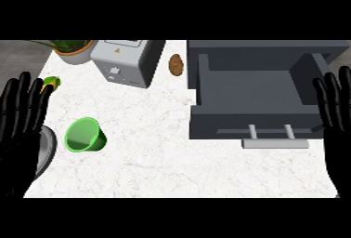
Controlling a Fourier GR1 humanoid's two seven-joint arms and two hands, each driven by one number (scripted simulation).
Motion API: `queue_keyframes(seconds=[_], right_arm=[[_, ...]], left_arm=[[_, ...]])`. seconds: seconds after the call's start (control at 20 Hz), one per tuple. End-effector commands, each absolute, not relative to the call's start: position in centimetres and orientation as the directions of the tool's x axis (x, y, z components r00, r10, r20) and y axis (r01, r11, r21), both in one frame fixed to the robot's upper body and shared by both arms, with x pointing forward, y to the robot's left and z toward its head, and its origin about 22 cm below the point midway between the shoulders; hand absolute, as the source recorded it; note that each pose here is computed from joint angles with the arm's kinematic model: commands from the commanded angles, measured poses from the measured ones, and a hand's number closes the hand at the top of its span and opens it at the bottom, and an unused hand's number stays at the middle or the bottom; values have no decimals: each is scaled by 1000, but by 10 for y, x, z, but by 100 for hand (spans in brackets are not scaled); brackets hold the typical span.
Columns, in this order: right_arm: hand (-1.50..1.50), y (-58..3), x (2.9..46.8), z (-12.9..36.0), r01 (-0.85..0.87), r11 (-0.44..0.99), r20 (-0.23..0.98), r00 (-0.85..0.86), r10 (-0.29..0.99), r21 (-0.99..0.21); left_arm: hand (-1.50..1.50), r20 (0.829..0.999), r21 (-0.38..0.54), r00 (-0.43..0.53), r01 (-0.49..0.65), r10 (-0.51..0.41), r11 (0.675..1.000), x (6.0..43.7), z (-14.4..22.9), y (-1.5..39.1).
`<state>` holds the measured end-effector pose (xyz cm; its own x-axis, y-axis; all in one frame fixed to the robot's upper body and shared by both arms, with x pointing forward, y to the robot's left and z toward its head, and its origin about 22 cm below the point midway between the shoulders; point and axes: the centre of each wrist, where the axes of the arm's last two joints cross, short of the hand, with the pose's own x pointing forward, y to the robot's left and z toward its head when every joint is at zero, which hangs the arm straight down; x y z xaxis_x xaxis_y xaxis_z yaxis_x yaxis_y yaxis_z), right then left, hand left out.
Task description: Pick up the cup, place it into the drawer and close the drawer
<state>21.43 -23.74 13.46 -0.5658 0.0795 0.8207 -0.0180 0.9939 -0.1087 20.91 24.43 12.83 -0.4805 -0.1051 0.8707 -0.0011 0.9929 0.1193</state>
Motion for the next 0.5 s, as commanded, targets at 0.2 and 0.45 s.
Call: queue_keyframes(seconds=[0.2, 0.45], right_arm=[[-150, -243, 215, 127, -25, 995, 845, -530, 68, -95], [-150, -240, 216, 115, -156, 978, 913, -402, 64, -137]], left_arm=[[-150, 855, 124, -491, 503, 165, 855, 220, 133, 272], [-150, 935, -127, -203, 576, 292, 808, 228, 94, 326]])
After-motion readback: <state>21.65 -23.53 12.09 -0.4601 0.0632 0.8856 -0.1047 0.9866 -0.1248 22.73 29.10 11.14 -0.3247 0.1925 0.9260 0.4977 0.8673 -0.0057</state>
